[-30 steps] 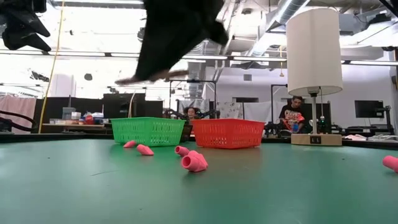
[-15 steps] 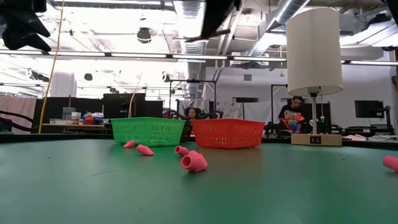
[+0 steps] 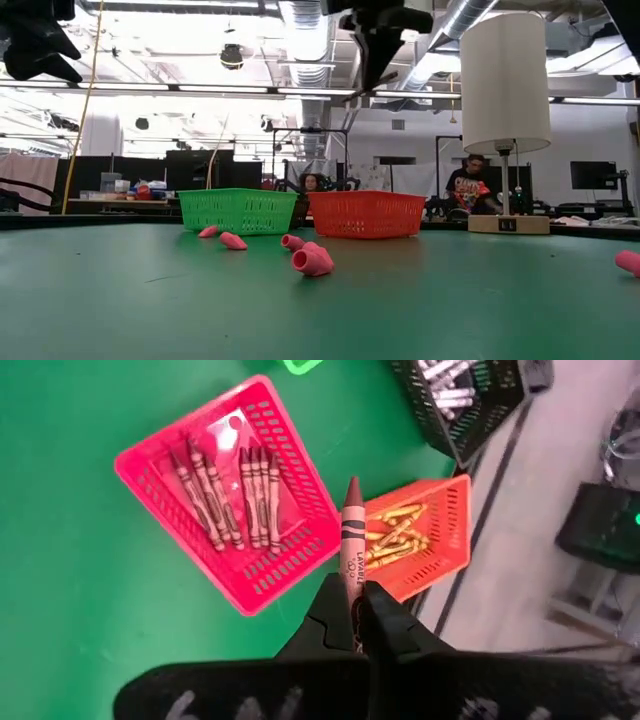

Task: Sort crayons
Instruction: Put the brown crayon into the bin

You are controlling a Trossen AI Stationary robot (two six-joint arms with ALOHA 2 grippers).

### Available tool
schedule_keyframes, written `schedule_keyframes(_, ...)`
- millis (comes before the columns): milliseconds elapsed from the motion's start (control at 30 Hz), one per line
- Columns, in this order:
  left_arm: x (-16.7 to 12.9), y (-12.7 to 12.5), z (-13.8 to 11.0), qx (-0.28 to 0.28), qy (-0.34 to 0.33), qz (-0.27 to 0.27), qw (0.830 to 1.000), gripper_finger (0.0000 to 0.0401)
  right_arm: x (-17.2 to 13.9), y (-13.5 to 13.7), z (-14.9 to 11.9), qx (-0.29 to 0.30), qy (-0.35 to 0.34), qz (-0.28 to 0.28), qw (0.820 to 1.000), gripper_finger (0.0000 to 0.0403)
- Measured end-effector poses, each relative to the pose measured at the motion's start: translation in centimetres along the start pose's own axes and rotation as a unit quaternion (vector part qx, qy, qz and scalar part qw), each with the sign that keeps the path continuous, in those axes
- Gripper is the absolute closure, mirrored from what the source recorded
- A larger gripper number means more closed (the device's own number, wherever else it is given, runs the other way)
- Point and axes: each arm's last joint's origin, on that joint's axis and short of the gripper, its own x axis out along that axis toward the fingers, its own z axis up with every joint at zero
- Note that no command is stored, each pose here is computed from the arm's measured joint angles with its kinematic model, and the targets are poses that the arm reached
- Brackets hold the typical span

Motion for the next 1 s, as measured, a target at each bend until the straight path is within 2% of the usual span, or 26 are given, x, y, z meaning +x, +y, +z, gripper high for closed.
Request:
schedule_keyframes(200, 0.0, 0.0, 0.0, -0.005, 0.000, -0.001, 1.000, 0.0189, 2.2, -2.0, -0.8, -0.051, 0.014, -0.001, 0.999, 0.0403)
schedule_keyframes(333, 0.0, 0.0, 0.0, -0.006, 0.000, -0.001, 1.000, 0.0189, 5.1, -2.3, -1.3, -0.073, 0.023, 0.041, 0.996, 0.0403)
schedule_keyframes(667, 0.0, 0.0, 0.0, -0.012, 0.000, -0.002, 1.000, 0.0189, 10.8, 0.0, -1.7, -0.134, 0.006, 0.107, 0.985, 0.0403)
schedule_keyframes(1000, 0.0, 0.0, 0.0, -0.023, 0.000, -0.001, 1.000, 0.0189, 13.0, 2.1, -0.9, -0.156, -0.054, 0.123, 0.979, 0.0403)
